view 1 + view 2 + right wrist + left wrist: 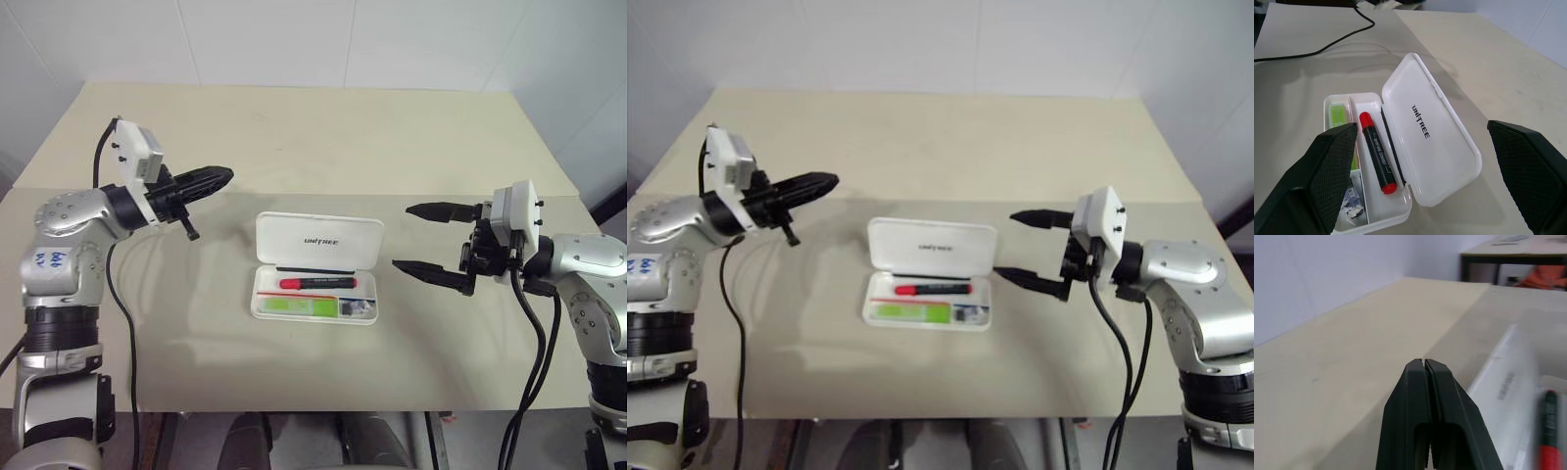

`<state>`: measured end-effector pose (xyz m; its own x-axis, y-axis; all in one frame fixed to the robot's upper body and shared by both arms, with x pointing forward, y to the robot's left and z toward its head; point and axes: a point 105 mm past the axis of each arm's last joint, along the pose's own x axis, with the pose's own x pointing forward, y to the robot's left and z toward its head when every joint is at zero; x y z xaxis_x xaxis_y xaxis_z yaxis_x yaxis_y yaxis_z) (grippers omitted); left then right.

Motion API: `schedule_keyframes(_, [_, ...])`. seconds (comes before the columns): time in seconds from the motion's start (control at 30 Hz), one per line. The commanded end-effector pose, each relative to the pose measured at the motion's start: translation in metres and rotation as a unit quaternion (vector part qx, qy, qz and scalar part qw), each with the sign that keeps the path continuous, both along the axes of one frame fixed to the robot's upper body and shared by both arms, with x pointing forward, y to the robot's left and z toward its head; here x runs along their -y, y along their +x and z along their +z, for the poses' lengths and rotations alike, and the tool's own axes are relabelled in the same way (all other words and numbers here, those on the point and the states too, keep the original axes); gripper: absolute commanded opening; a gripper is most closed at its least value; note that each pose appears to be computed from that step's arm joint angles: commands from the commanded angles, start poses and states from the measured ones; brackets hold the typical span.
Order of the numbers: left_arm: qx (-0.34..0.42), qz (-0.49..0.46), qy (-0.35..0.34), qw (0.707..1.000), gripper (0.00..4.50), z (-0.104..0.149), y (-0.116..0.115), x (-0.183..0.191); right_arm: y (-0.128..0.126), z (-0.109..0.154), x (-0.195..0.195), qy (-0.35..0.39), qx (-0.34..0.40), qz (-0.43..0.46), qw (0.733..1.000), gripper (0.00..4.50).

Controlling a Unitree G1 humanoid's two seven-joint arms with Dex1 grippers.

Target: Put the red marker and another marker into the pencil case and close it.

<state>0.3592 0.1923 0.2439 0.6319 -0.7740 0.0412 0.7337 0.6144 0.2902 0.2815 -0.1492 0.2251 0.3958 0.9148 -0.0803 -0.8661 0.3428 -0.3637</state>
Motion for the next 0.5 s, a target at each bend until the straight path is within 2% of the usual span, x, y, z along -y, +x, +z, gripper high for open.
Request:
schedule_keyframes(0.03, [-0.008,0.006,0.037,0.999,0.05,-0.014,0.011,0.008,-0.001,0.008,0.0,-0.002,0.022,-0.001,1.0,4.5])
schedule_keyframes(0.2, [-0.05,-0.028,0.076,0.995,0.05,-0.044,0.014,0.021,-0.002,0.009,-0.002,-0.002,0.022,0.0,1.0,4.5])
schedule_keyframes(0.5, [-0.041,-0.108,0.072,0.991,0.05,-0.04,-0.001,0.035,-0.003,0.008,-0.004,0.002,0.021,-0.005,1.0,4.5])
